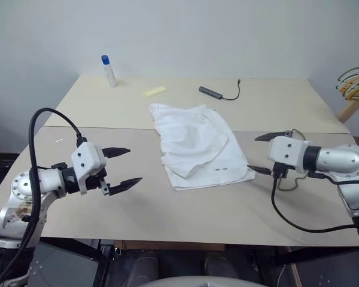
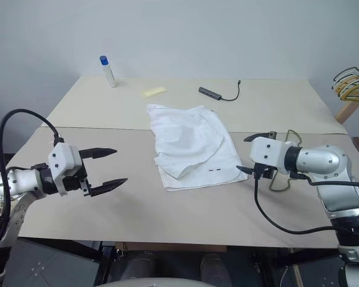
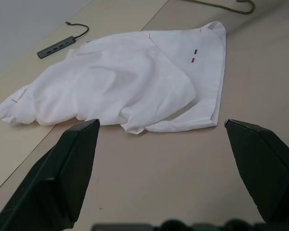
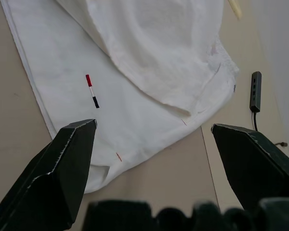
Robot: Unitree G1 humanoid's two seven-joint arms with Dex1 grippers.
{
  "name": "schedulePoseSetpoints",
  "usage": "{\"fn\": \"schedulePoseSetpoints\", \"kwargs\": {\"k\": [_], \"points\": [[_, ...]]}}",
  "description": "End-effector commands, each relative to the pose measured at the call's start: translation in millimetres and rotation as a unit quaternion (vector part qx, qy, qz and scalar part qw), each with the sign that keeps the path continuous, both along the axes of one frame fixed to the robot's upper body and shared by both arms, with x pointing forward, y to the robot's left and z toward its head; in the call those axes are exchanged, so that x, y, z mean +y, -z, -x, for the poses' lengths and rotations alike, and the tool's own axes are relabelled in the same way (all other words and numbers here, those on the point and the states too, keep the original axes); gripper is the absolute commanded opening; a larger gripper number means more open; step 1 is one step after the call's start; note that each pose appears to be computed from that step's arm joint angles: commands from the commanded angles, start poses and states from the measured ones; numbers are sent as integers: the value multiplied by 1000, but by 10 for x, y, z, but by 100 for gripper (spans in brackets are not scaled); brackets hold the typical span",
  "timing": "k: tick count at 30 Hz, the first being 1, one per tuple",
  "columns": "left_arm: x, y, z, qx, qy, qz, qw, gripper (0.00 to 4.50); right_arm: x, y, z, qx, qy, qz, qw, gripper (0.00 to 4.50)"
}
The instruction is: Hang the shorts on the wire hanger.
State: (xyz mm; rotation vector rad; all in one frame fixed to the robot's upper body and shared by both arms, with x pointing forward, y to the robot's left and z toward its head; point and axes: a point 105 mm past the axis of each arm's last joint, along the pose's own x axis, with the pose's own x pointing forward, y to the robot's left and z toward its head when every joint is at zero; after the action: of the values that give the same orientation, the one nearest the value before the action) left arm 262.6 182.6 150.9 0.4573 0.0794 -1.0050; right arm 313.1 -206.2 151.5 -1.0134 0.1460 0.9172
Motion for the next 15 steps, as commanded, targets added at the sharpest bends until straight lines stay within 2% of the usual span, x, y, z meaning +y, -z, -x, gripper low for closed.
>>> {"fn": "schedulePoseSetpoints", "kwargs": {"k": [1, 15], "points": [[29, -109, -21, -27, -7, -7, 1000, 450, 23, -114, -33, -18, -5, 0, 1000, 448], [27, -53, -25, -24, -13, -18, 999, 450, -11, -118, -60, -24, -4, 8, 1000, 448]]}}
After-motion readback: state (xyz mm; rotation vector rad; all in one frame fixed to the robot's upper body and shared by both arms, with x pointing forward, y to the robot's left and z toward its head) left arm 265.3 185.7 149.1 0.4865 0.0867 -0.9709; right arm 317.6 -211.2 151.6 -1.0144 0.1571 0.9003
